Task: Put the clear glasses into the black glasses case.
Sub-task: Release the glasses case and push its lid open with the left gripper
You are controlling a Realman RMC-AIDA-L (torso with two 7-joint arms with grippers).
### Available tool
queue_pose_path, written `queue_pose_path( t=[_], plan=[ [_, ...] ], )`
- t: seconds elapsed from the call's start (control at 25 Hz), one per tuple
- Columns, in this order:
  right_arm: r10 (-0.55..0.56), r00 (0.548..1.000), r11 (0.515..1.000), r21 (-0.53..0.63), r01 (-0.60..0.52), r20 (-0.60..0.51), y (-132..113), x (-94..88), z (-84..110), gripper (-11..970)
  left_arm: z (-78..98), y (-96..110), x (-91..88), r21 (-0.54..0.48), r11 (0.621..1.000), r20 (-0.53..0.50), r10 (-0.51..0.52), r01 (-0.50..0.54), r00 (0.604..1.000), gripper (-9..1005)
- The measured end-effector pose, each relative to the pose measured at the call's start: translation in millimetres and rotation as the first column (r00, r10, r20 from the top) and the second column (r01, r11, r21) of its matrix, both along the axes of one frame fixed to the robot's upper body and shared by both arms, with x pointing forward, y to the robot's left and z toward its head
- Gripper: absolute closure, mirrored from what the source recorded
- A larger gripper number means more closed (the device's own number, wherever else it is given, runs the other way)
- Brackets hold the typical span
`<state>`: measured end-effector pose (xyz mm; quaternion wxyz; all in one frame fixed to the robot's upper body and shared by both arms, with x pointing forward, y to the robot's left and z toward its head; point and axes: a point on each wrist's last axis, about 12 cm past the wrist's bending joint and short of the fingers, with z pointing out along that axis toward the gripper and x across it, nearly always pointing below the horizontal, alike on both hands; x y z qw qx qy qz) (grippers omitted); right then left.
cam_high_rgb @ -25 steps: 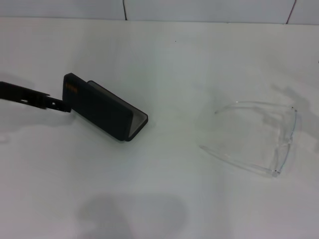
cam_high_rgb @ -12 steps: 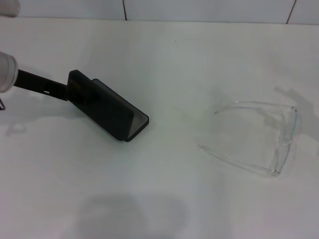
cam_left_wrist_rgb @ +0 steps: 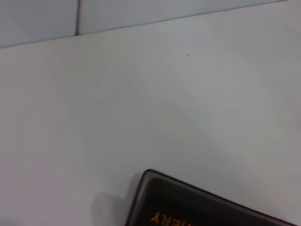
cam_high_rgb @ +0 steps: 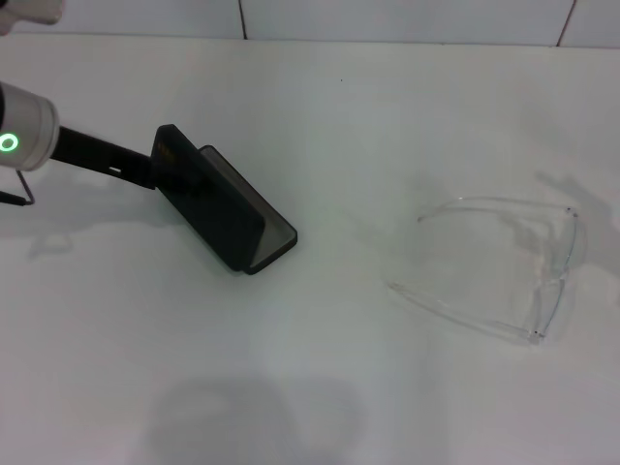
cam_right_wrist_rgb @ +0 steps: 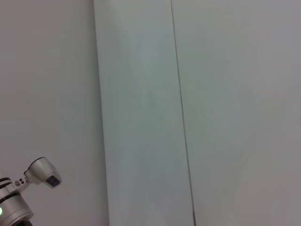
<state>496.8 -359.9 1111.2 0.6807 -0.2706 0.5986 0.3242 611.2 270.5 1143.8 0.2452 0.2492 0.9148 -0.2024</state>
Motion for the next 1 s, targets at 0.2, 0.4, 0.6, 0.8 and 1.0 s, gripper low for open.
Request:
queue_pose_path(
  t=[0.2, 0.4, 0.6, 0.8, 1.0],
  plan=[
    [-0.003, 1.0, 1.0, 0.001, 0.003, -0.004, -0.3, -1.6, -1.2, 103, 1.6, -10.3, 1.3, -0.008, 0.999, 0.011, -0.039, 0.039, 0.999, 183],
    [-0.006, 1.0, 1.0, 0.001, 0.006, -0.007, -1.2, -3.0, -1.9, 103, 4.0, -23.5, 1.1, -0.022, 0.995, 0.015, -0.099, 0.099, 0.995, 183],
    [-0.007, 1.0, 1.0, 0.002, 0.007, -0.007, -1.4, -3.6, -2.2, 103, 5.3, -33.5, 0.2, -0.024, 0.989, 0.019, -0.148, 0.149, 0.989, 182],
    [-0.007, 1.0, 1.0, 0.001, 0.007, -0.005, -1.5, -4.0, -2.4, 103, 4.2, -43.0, -2.1, 0.01, 0.976, 0.014, -0.218, 0.217, 0.976, 182],
    [-0.008, 1.0, 1.0, -0.002, 0.008, -0.001, -1.5, -4.6, -2.7, 103, 4.7, -55.9, -5.6, 0.035, 0.953, 0.006, -0.301, 0.301, 0.953, 182]
  ],
)
